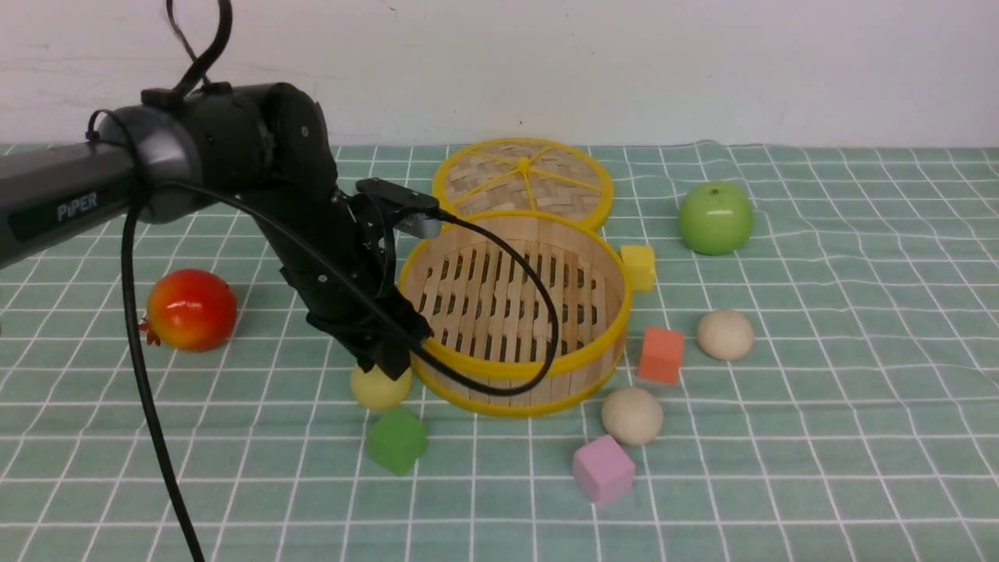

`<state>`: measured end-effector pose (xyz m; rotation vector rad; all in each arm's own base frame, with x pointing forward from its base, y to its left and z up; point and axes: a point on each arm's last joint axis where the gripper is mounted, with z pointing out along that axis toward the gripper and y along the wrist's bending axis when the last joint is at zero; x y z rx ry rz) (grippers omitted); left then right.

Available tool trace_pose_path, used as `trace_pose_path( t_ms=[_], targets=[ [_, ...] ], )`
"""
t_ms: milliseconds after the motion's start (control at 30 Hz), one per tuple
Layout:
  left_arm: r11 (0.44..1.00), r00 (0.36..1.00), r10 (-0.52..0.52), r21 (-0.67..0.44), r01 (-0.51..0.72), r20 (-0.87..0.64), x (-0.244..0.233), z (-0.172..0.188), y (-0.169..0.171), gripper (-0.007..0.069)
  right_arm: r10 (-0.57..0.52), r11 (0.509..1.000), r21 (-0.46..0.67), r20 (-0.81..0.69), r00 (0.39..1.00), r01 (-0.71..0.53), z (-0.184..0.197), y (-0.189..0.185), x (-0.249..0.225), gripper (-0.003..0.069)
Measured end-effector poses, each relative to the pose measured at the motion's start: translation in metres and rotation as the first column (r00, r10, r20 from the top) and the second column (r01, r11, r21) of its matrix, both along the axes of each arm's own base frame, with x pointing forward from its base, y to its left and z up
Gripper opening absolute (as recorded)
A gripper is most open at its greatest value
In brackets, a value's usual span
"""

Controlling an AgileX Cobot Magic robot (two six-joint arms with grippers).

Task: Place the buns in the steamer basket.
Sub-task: Use the left arm to grab a steamed stuffed bun

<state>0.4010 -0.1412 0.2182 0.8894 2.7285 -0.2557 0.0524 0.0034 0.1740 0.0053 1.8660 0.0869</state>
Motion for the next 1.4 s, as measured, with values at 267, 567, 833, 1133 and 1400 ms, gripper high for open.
trace_pose_path(
  t_ms=[267, 567, 833, 1133, 1400],
  targets=[
    [1.000, 1.000, -0.004, 0.025, 0.003, 0.028, 0.006, -0.009, 0.001, 0.0267, 0.000, 1.000, 0.000, 0.000, 1.000, 0.000, 0.000, 0.000, 0.000, 0.0240],
    [0.998, 0.999, -0.014, 0.056, 0.013, 0.031, 0.011, -0.020, 0.002, 0.0252, 0.000, 1.000, 0.000, 0.000, 1.000, 0.000, 0.000, 0.000, 0.000, 0.0240],
    [0.998, 0.999, -0.013, 0.056, 0.012, 0.031, 0.011, -0.022, 0.002, 0.0142, 0.000, 1.000, 0.000, 0.000, 1.000, 0.000, 0.000, 0.000, 0.000, 0.0240],
    [0.996, 0.999, 0.044, 0.078, -0.046, 0.025, 0.012, -0.023, 0.005, -0.0014, 0.000, 1.000, 0.000, 0.000, 1.000, 0.000, 0.000, 0.000, 0.000, 0.0240],
    [0.995, 0.997, 0.060, 0.072, -0.064, 0.050, 0.006, -0.001, 0.007, -0.0014, 0.000, 1.000, 0.000, 0.000, 1.000, 0.000, 0.000, 0.000, 0.000, 0.0240]
  ],
)
